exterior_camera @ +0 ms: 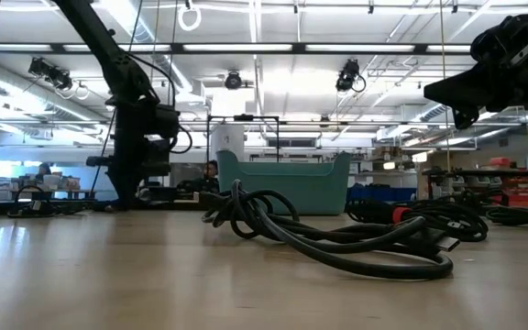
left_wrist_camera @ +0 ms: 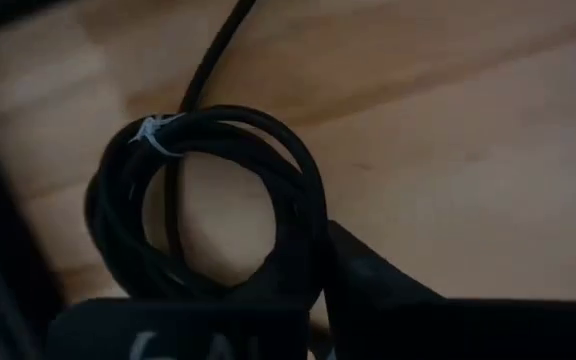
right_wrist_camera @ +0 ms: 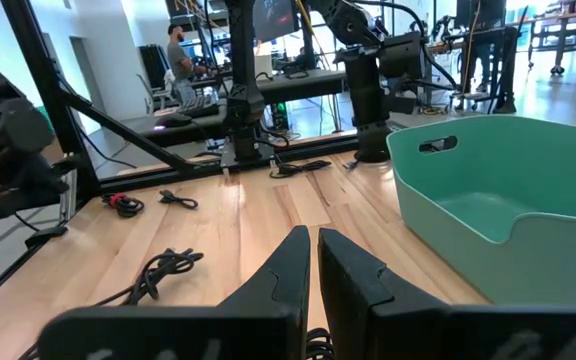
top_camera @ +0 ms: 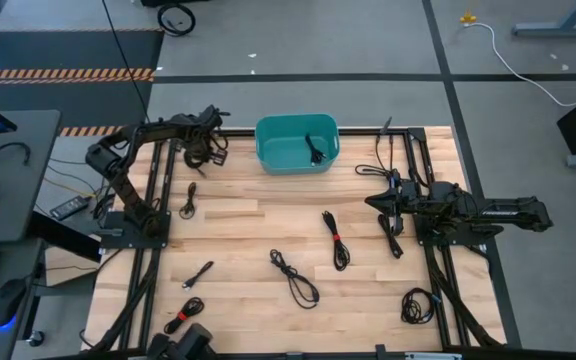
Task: Pick and place USB-C Cables
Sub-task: Put the black charger cable into the blue bin
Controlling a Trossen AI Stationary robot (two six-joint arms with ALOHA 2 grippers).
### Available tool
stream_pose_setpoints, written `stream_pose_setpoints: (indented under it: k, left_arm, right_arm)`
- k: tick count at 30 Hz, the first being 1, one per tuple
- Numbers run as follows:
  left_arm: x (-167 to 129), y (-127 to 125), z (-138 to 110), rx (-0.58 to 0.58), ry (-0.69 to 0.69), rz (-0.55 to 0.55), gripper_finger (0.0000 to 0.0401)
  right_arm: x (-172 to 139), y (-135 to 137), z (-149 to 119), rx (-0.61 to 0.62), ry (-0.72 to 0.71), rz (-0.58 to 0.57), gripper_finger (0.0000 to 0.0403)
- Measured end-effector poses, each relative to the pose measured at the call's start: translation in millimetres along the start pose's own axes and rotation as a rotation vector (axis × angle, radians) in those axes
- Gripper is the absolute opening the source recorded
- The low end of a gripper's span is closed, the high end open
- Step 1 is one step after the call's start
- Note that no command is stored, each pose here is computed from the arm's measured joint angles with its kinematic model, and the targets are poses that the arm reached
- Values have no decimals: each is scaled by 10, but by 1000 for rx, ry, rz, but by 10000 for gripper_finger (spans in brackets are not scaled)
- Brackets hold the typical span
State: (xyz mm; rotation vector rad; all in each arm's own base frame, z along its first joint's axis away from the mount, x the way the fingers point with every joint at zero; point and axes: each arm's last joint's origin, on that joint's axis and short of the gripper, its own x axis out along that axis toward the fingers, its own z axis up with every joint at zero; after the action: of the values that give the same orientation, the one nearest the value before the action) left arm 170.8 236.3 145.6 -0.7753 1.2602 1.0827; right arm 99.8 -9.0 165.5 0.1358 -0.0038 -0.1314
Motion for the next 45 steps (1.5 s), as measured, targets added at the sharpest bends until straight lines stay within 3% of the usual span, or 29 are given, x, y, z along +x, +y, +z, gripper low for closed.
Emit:
stream_pose_setpoints:
  k: [5, 10, 14, 18, 21, 24, 28, 33, 37, 42, 45]
  left_arm:
    - [-231, -253, -73, 107, 58, -18, 14]
    - [-820, -505, -24, 205, -16, -22, 15]
    - [-1458, -678, 83, 255, -208, -57, 17]
    - [-2069, -887, 193, 330, -466, -170, 14]
    - [-2303, -1111, 266, 437, -662, -299, 14]
    - [-2221, -1371, 362, 559, -734, -446, 14]
    - [-1811, -1703, 492, 688, -719, -469, 14]
    - [-1236, -1893, 541, 926, -578, -342, 18]
    - [-999, -1919, 532, 1114, -507, -220, 22]
    - [-881, -1907, 558, 1148, -482, -22, 29]
    - [-867, -1879, 579, 1154, -475, 9, 47]
  right_arm:
    - [0, 0, -1, 0, 0, 0, 30]
    - [0, 0, -1, 0, 0, 0, 30]
    - [0, 0, 0, 0, 0, 0, 30]
    - [0, 0, 0, 0, 0, 1, 30]
    - [0, 0, -1, 0, 0, 0, 30]
    - [0, 0, 0, 0, 0, 0, 30]
    - [0, 0, 0, 0, 0, 0, 30]
    - [0, 0, 0, 0, 0, 1, 30]
    - [0, 0, 0, 0, 0, 0, 30]
    - [0, 0, 0, 0, 0, 0, 30]
    - [0, 0, -1, 0, 0, 0, 30]
